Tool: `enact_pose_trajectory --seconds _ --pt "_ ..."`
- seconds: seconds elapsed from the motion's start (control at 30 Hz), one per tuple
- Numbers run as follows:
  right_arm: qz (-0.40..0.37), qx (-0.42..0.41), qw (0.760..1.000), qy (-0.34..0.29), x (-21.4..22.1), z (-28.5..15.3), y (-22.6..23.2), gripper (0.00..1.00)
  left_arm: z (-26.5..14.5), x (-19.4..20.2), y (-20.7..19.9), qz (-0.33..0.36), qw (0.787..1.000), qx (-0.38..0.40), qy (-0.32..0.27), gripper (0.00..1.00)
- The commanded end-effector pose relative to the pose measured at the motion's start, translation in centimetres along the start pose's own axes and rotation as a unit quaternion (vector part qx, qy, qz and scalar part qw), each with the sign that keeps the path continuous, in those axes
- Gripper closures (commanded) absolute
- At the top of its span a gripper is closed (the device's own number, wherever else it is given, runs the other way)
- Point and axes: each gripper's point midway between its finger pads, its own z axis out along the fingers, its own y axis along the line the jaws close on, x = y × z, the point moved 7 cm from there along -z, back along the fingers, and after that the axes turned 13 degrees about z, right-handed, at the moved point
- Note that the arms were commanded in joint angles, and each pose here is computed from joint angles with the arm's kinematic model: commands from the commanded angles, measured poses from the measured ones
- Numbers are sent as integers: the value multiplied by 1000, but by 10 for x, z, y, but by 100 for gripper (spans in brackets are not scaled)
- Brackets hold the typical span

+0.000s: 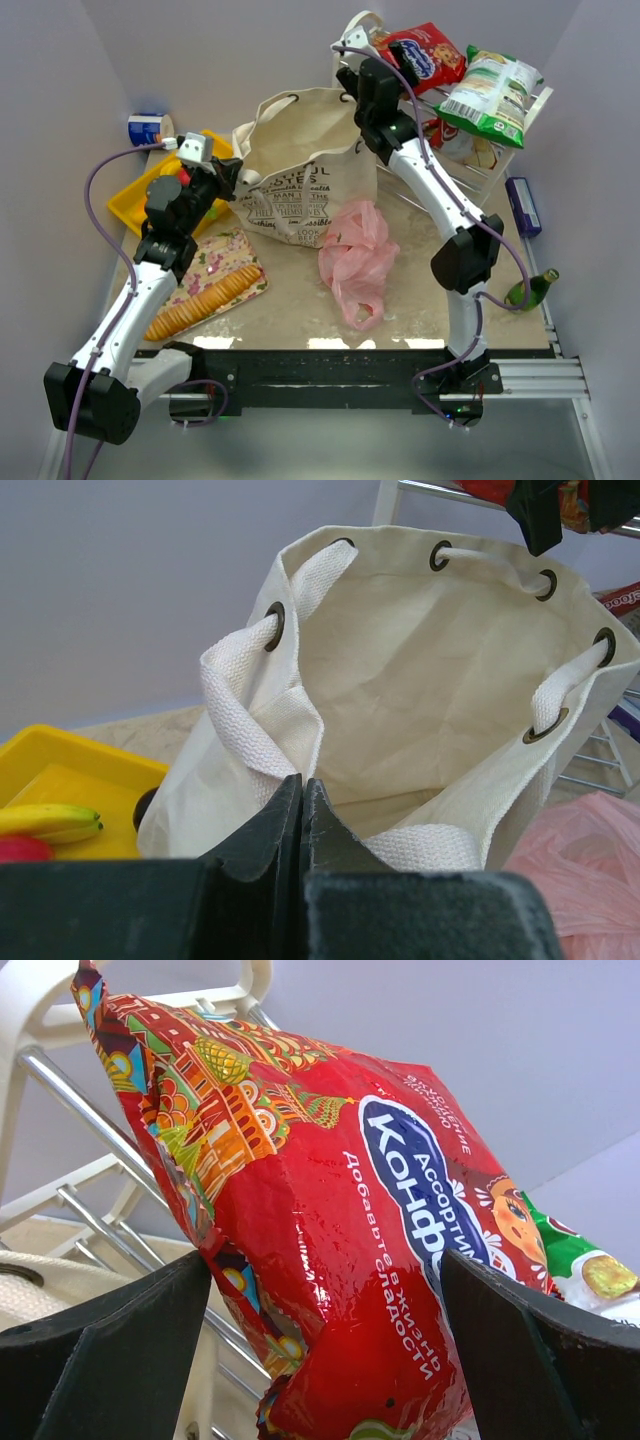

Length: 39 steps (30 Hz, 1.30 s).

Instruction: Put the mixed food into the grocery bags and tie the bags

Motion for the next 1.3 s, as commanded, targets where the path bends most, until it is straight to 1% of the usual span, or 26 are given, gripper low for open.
enact_pose_trajectory --seconds 0.0,0.1,0.13,0.2,0.3,0.37,0.4,0.43,0.47,0.53,0.6,0.67,0.7,0.77,0.8,0.9,0.93,0.97,1.0,1.03,1.07,1.13,1.23,1.27 --pt "13 39 999 -15 -14 2 -40 1 -3 -7 3 5 1000 -13 -1 100" --pt "13 30 999 -14 -9 6 -46 2 -1 -4 4 7 1000 -15 7 100" --pt "14 8 1000 -13 -8 7 -44 3 -1 -4 5 11 1000 -17 8 100" --pt "20 2 1000 -6 -4 11 -48 6 -1 -4 7 13 1000 -25 12 100" --pt "25 -33 999 10 4 13 -43 14 -2 -4 8 16 999 -29 12 100" --pt "23 -54 998 10 4 12 -40 21 -3 -6 8 19 999 -30 9 100" --pt "24 -58 998 12 5 11 -40 24 -3 -6 9 19 999 -32 8 100" --pt "23 -59 998 12 5 10 -41 26 -3 -6 8 18 999 -31 9 100" --pt "24 -61 998 11 3 9 -41 32 -3 -6 9 18 999 -31 9 100" --pt "27 -60 998 11 1 7 -44 37 -2 -4 8 18 999 -29 12 100" --pt "32 -59 998 9 -2 6 -46 45 -2 -4 8 17 999 -27 13 100" --pt "40 -51 998 2 -8 4 -51 48 -1 -5 8 16 1000 -24 12 100" --pt "42 -46 998 4 -10 3 -53 56 -1 -5 7 16 1000 -22 12 100" --pt "50 -33 998 -5 -19 1 -59 64 0 -6 7 15 1000 -21 13 100" --pt "54 -29 998 -9 -22 0 -62 72 0 -6 7 15 1000 -21 14 100" --pt "69 -25 997 -24 -34 -4 -67 83 2 -3 6 12 1000 -16 18 100" --pt "74 -13 997 -27 -37 -6 -72 90 3 -3 6 11 1000 -17 18 100" --pt "81 -5 996 -35 -43 -13 -73 94 3 -2 5 7 1000 -12 18 100" --pt "86 8 994 -61 -54 -17 -77 98 2 -5 4 5 1000 -5 12 100" --pt "79 14 995 -65 -54 -19 -76 100 3 -4 6 -2 1000 -1 13 100" --pt "84 18 993 -83 -65 -29 -77 100 3 -6 5 -4 1000 15 10 100" --pt "97 35 989 -108 -84 -40 -87 100 2 -5 7 -6 1000 12 10 100" --pt "128 40 985 -111 -100 -57 -99 100 3 -2 8 -5 1000 13 13 100" --pt "135 40 984 -110 -103 -64 -101 100 4 -2 5 -2 1000 26 13 100"
